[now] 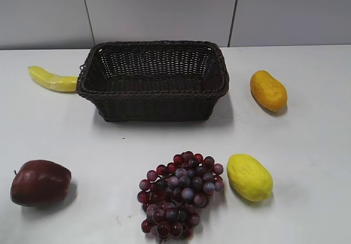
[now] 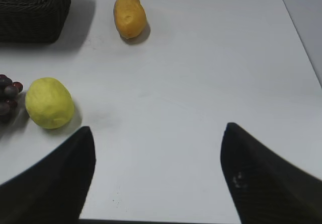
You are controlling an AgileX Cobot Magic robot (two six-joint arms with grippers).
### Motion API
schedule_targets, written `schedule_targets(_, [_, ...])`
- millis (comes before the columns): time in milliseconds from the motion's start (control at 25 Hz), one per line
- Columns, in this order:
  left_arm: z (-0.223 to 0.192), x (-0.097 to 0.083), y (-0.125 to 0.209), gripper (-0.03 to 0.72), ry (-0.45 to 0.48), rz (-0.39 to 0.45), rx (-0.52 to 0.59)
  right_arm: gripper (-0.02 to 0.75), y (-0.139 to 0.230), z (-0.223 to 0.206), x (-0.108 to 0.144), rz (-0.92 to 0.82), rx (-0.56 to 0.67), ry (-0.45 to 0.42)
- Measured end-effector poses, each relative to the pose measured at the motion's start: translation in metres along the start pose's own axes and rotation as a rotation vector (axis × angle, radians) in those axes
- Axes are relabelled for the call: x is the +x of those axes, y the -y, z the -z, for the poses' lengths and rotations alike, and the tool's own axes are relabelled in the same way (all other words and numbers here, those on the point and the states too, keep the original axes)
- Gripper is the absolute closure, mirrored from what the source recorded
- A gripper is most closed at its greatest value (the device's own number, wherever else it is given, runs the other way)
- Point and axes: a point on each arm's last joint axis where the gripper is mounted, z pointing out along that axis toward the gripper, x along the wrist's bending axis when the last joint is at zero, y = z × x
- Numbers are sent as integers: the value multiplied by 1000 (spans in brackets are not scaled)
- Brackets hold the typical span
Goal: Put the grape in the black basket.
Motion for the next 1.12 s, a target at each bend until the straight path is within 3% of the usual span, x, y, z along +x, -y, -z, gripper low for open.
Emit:
schedule_targets(240, [-24, -10, -32, 137, 163, -26, 82, 148, 0, 0, 0, -1, 0, 0])
schedule_targets(560, [-44, -49, -43, 176, 275, -240, 175, 150, 0, 0, 0, -1, 0, 0])
schedule_targets(880, [-77, -89, -38, 183, 240, -403, 305, 150, 0, 0, 0, -1, 0, 0])
schedule_targets(1120, [-104, -142, -36, 183, 244, -447, 373, 150, 0, 0, 0, -1, 0, 0])
